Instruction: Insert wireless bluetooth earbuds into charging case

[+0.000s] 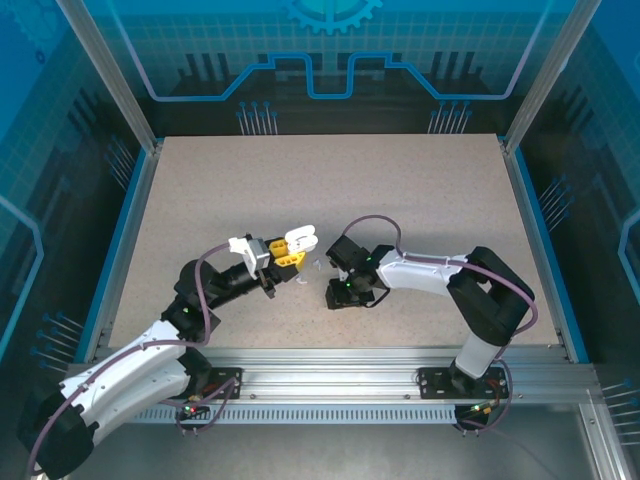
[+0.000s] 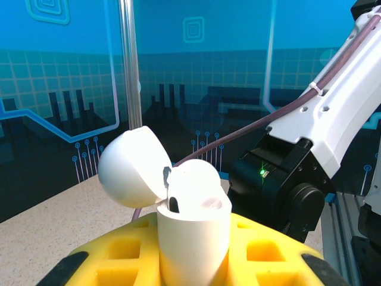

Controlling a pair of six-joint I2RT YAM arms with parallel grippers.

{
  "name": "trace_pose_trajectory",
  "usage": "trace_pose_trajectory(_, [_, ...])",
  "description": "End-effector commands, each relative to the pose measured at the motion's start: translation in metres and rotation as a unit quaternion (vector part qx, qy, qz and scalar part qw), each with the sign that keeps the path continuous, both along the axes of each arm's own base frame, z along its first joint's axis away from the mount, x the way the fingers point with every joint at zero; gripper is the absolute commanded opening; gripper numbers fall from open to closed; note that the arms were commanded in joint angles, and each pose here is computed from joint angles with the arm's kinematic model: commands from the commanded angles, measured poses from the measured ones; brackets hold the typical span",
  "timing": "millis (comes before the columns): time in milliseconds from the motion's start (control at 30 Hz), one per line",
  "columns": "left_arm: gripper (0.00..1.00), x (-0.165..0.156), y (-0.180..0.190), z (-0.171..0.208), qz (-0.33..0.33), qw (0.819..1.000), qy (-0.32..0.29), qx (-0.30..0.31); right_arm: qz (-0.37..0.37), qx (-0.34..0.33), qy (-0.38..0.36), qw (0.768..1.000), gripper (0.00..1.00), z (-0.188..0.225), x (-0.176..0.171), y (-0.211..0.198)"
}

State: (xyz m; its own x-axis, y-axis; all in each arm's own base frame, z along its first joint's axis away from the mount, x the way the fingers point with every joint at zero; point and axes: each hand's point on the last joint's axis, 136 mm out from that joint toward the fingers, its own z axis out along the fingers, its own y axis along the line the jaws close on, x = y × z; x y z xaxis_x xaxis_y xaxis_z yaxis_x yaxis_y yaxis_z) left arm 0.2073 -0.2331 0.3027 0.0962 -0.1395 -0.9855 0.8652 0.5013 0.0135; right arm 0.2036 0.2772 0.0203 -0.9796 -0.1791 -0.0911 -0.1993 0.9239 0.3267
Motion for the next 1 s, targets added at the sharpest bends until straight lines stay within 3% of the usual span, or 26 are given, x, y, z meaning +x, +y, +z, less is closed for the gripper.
trace_pose_trajectory(0, [0.02,-0.005,-0.001,0.018,-0.009,1.0,-0.023,-0.012,-0.004,-0.023,0.008,1.0,0.36,0.001,-0.004,-0.004])
trace_pose_trajectory(967, [0.02,-0.004,-0.001,0.012,-0.006,1.0,-0.015,-0.008,0.01,-0.044,0.012,0.999,0.27,-0.021,-0.003,0.005])
